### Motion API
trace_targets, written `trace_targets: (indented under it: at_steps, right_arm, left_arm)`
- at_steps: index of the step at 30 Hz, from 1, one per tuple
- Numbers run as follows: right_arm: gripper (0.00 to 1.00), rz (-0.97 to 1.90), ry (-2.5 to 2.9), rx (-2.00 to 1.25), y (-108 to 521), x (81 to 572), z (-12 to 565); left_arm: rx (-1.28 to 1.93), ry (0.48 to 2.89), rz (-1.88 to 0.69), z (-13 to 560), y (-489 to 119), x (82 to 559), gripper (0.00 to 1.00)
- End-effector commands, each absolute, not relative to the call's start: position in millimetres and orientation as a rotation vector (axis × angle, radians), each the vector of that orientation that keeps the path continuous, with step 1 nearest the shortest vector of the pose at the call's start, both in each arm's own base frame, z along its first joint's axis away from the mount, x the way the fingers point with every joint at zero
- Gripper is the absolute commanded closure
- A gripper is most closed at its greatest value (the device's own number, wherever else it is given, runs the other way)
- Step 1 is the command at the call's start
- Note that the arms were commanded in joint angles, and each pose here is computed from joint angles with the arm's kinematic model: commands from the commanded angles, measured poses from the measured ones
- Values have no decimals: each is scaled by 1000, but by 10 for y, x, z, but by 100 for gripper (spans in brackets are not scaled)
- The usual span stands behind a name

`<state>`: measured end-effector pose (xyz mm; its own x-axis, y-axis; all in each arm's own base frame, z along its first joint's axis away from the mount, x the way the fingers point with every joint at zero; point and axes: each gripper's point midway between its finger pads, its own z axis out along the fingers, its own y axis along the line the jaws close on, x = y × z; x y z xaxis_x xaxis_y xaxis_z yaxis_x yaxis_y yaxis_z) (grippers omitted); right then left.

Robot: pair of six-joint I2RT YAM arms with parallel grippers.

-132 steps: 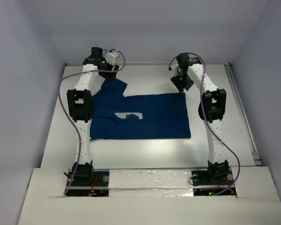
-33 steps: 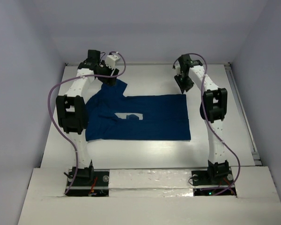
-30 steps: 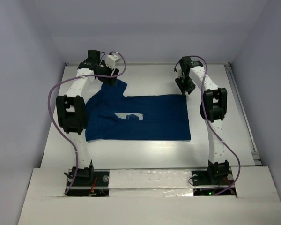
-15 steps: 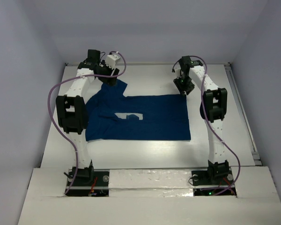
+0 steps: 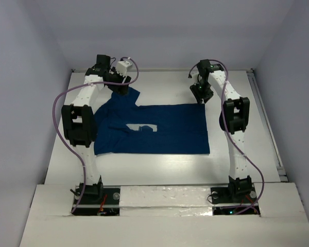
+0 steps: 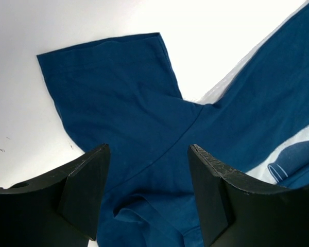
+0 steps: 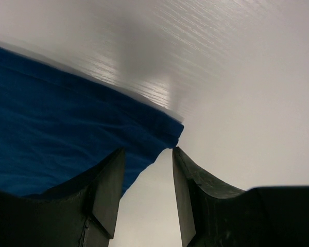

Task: Fold and stack the t-shirts
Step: Fold the flattened tshirt in 1/3 of the way

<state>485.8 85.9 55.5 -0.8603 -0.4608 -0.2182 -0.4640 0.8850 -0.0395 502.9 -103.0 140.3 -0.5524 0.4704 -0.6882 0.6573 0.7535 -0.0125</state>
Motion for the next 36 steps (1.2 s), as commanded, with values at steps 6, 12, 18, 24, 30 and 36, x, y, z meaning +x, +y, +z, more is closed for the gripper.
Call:
trace_targets:
  at_steps: [6,12,18,24,30,36]
  right_arm:
    - [51,118,2860,-719,934,4776,544]
    - [50,215,2885,-680,952,4708,518]
    - [69,524,2851,-675,1246,4545,649]
    - [100,460,2756,-673,1299,4406,664]
    - [100,408,2638,-731,1320,4124,718]
    - [100,285,2538,-797,1297,4003,827]
  left_arm:
    - [816,2200,-377,1837,-1103,5055,41]
    - [813,2186,-343,2074,-1064,5016,41]
    - [828,2193,-384,2061,-1140,4908,41]
    - [911,2187,-528,1787,-1273,4530,55]
    - [1053,2151,-673,1422,-1405,3964,100]
    - [1154,2151,-680,1151,-1360,3474,100]
